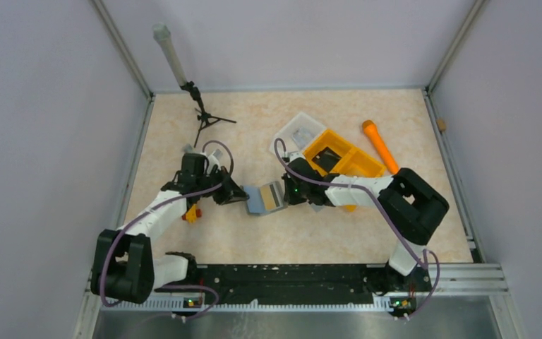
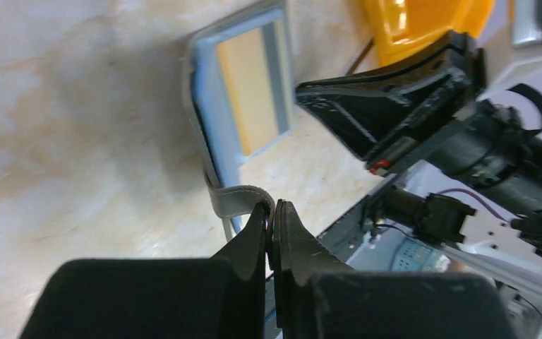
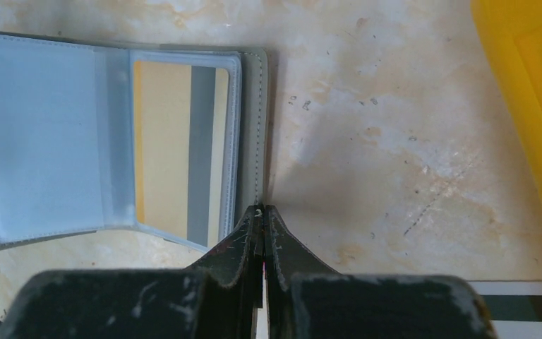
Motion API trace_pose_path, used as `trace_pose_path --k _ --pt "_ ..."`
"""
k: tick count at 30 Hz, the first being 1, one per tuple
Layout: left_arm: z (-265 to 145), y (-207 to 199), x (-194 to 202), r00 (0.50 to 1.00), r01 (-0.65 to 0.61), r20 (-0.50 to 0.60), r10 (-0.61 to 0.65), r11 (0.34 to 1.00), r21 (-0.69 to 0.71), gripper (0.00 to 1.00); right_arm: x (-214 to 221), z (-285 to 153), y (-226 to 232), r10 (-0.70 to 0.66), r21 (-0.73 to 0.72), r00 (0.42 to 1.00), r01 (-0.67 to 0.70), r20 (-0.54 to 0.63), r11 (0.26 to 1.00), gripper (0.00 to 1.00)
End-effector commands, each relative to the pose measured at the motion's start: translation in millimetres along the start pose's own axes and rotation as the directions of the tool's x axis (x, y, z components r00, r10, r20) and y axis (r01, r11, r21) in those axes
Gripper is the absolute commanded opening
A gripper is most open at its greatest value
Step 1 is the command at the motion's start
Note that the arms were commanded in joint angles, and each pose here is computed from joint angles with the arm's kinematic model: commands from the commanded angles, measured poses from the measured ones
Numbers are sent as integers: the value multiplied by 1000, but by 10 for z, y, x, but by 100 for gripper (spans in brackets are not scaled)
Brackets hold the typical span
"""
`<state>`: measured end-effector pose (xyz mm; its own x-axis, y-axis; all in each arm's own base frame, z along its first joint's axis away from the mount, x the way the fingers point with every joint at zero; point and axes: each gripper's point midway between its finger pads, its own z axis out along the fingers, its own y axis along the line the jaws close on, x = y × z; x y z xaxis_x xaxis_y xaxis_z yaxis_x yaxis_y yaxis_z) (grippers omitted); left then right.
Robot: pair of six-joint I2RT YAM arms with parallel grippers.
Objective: Take the credit cards out of the card holder
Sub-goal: Close the card holder at the center of the board.
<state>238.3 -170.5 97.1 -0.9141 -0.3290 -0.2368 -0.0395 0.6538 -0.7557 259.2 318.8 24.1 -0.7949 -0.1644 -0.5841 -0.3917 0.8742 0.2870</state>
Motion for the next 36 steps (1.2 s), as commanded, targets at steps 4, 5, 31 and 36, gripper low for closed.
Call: trace_pose_path --k 4,5,31,36 --pt "109 -704 -56 997 -71 13 70 951 300 3 -146 24 285 27 -110 998 -20 61 994 0" --pt "125 -780 -57 997 -82 15 81 943 322 3 -151 20 289 30 -113 997 -23 65 993 0" --pt "1251 -437 119 995 -91 -16 100 957 274 18 -369 -877 -56 155 -62 935 -142 318 988 0" --pt "1141 -509 103 992 -127 12 129 951 283 42 -455 -1110 -108 140 -51 918 -130 370 990 0"
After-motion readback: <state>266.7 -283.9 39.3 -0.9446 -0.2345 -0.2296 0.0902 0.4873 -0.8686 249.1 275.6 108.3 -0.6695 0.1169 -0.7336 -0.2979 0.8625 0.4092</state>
